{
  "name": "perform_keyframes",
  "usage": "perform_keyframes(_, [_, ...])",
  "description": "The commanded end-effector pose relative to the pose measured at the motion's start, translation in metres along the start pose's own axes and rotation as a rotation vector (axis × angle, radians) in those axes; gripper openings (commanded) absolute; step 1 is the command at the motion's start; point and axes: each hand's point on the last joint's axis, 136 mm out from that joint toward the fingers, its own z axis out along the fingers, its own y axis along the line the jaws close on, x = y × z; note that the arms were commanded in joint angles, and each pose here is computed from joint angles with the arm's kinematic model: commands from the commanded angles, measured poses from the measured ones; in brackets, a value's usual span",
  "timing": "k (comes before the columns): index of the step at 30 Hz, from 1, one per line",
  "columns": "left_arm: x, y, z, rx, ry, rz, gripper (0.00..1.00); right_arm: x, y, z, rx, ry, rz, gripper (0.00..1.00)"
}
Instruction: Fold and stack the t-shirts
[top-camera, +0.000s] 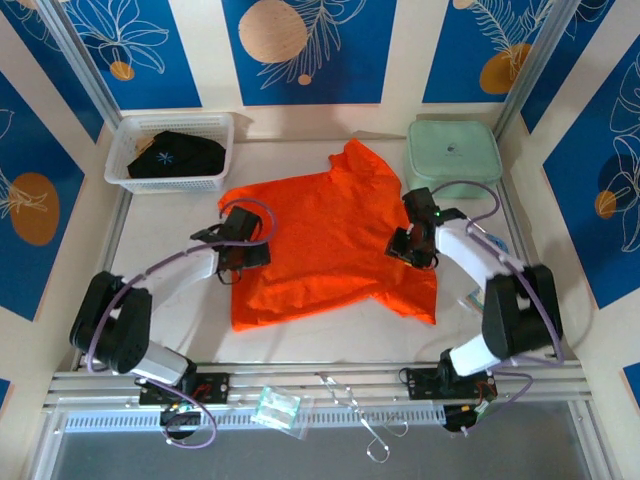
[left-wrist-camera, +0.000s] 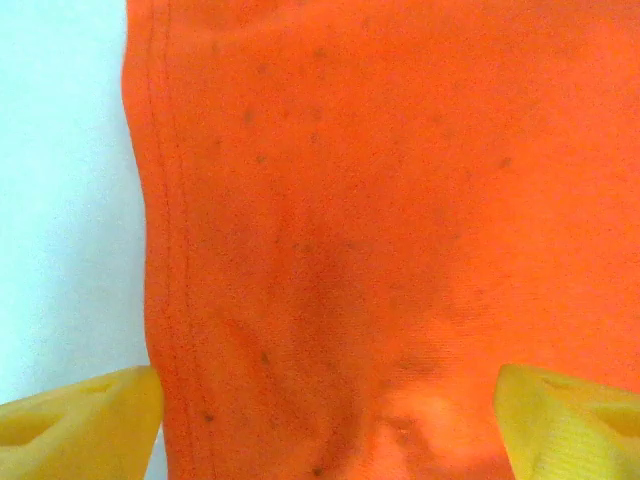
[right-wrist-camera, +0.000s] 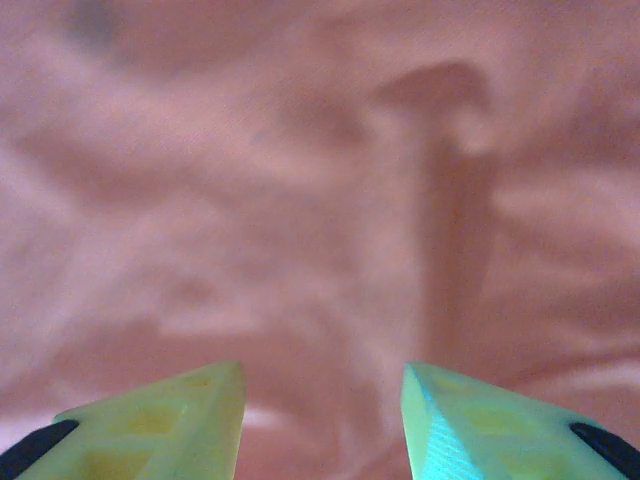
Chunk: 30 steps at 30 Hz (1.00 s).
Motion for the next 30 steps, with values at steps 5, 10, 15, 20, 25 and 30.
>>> perform_keyframes(5, [0.0, -0.01, -0.029, 0.057, 0.004, 0.034, 0.91, 0.097, -0.032, -0.009, 0.182, 0.141, -0.094, 0.45])
perform_keyframes(10, [0.009, -0.008, -0.025, 0.07, 0.017, 0.019, 0.92, 0.112, -0.038, 0.01, 0.235, 0.173, -0.088, 0.45])
perform_keyframes(15, [0.016, -0.006, -0.024, 0.077, 0.02, 0.013, 0.92, 0.105, -0.033, 0.026, 0.261, 0.182, -0.1, 0.45])
perform_keyframes(20, [0.02, -0.003, -0.024, 0.074, 0.02, 0.006, 0.92, 0.112, -0.03, 0.045, 0.291, 0.234, -0.125, 0.45])
perform_keyframes(25, [0.021, -0.003, -0.021, 0.074, 0.027, 0.008, 0.92, 0.122, -0.03, 0.056, 0.316, 0.278, -0.152, 0.28])
perform_keyframes(30, [0.02, -0.004, -0.024, 0.077, 0.027, 0.012, 0.93, 0.112, -0.026, 0.03, 0.29, 0.259, -0.178, 0.0])
